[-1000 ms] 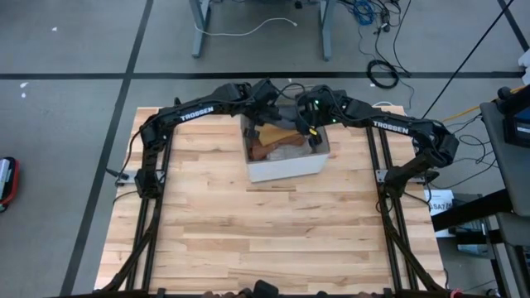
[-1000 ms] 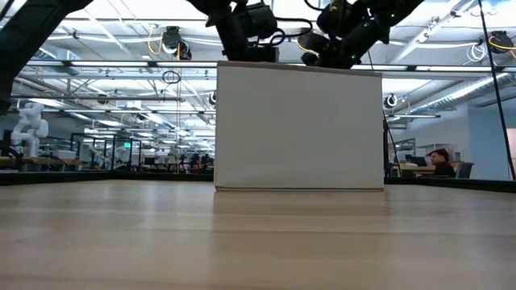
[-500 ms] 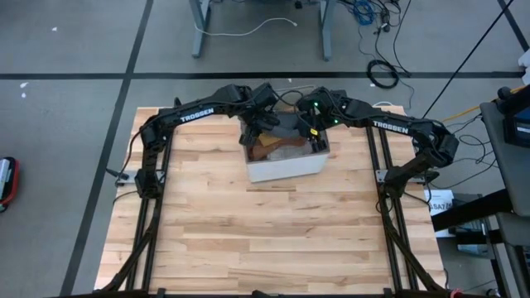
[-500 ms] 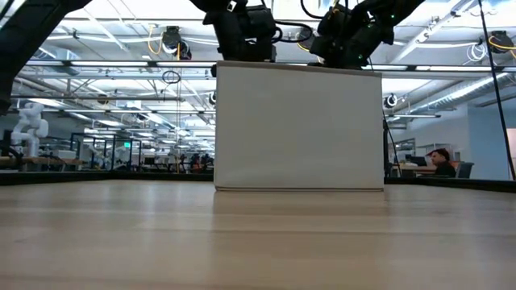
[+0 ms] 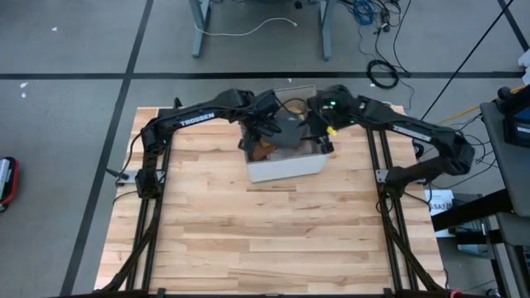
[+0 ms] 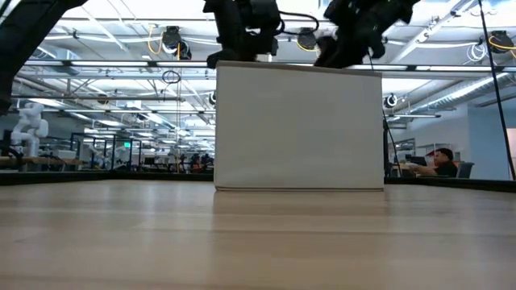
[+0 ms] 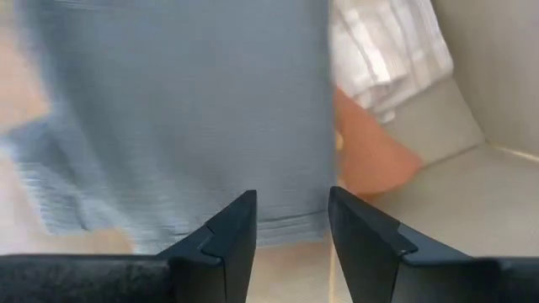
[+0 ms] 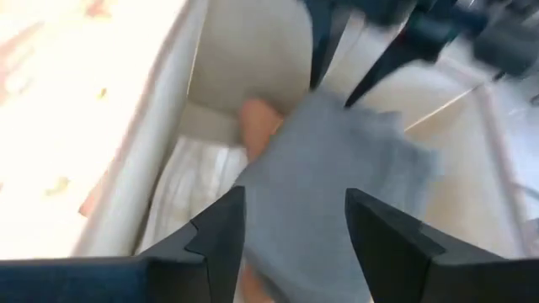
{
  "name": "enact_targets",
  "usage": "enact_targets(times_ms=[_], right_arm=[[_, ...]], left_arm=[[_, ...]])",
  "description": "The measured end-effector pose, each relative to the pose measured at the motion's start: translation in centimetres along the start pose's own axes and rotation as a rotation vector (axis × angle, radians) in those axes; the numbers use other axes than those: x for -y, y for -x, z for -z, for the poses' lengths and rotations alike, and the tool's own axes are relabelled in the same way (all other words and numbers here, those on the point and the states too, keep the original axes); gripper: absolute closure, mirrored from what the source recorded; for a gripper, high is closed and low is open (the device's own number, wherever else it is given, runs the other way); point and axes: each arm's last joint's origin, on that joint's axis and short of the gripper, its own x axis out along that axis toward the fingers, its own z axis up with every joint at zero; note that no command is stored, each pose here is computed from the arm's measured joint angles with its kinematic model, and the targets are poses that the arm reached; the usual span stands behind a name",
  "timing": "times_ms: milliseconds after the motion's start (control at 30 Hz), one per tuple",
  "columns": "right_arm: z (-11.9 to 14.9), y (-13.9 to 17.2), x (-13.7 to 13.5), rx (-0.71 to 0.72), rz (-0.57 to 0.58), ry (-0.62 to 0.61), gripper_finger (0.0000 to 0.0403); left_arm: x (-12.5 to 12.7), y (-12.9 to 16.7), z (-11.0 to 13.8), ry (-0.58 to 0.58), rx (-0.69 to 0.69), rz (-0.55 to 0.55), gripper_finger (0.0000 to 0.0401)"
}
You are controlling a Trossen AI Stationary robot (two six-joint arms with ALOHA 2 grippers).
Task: Fold towel
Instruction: Put the folded gray towel into the laundry bin, then return to Home Position
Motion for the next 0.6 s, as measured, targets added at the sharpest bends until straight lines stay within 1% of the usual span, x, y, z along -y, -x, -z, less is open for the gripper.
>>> enact_targets(times_ms=[167,333,433,533,600], right_arm=[[-1.7,4.1,-1.0,0.1,0.08,0.011,0.0215],[-2.6,8.4,-2.3,0.203,0.155,-0.033,0.0215],[-3.0,10.9,-3.4,0.285,0.158,-0.059,0.0215],[-3.1,13.6,-4.7,0.36,0.167,-0.07,0.0215],[-2.9,15.4,-5.8,0.401,0.174,-0.076,0.0215]], left_arm=[[-0.3,2.6,-1.0,0.017,0.062,-0.05,0.0247],[-0.8,6.3,-1.6,0.059,0.176,-0.073,0.0246],[-0.8,8.4,-1.6,0.087,0.227,-0.064,0.0246],[-0.8,10.3,-1.6,0.135,0.268,-0.081,0.0247],[-0.5,11.6,-1.2,0.149,0.302,-0.091,0.0248]])
